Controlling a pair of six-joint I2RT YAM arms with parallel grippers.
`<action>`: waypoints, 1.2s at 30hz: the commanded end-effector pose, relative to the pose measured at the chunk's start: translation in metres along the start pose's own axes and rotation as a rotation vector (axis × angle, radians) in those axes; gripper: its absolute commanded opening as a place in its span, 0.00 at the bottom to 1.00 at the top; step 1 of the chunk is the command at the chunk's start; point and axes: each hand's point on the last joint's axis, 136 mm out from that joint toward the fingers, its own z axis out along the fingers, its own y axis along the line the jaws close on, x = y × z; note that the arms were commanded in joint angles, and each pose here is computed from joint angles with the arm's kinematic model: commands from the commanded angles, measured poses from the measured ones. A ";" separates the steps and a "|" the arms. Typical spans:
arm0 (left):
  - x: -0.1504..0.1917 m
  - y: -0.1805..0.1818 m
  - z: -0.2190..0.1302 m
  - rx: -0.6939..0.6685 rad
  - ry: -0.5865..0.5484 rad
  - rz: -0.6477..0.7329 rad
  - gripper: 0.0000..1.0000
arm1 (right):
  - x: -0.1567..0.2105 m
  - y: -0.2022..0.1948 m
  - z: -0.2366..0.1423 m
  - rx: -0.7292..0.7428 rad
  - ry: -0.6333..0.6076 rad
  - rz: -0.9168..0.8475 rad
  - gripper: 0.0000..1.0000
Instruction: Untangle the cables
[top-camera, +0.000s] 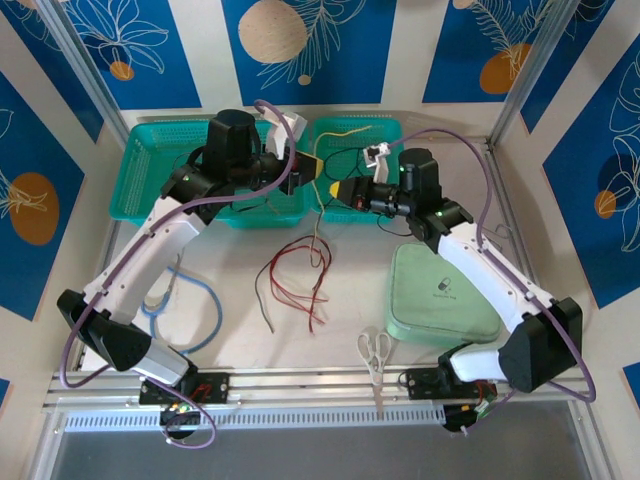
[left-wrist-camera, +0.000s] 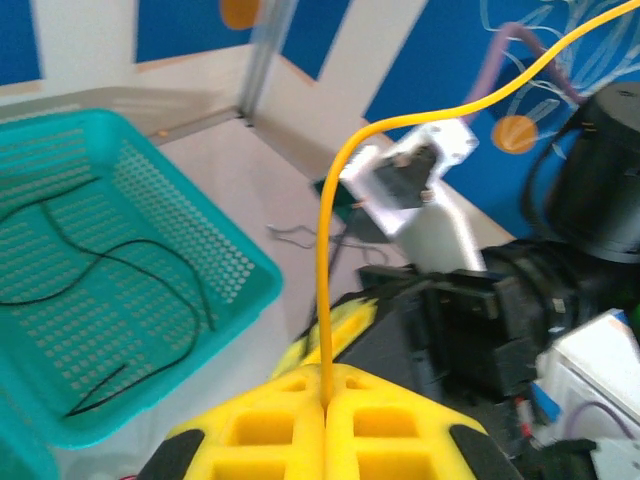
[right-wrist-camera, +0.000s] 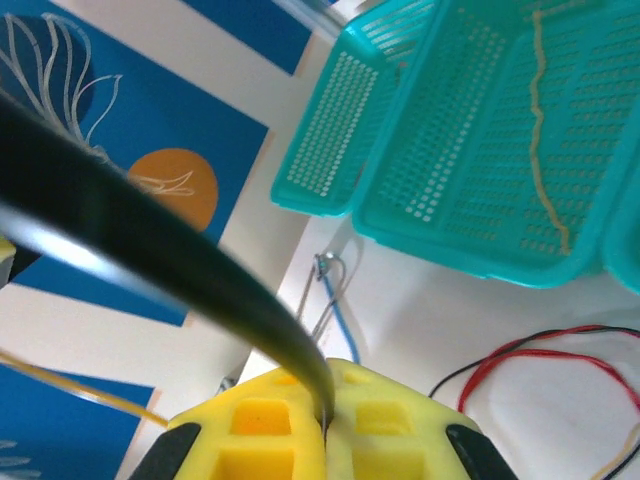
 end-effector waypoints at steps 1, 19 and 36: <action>-0.012 0.023 -0.027 -0.150 -0.070 0.006 0.00 | -0.023 0.004 -0.033 0.084 -0.104 -0.064 0.00; 0.006 0.091 -0.124 -0.429 -0.158 -0.098 0.00 | -0.127 -0.011 -0.201 0.521 -0.681 -0.192 0.00; 0.007 0.117 -0.223 -0.796 -0.372 -0.089 0.00 | -0.136 -0.023 -0.294 0.700 -0.983 -0.117 0.00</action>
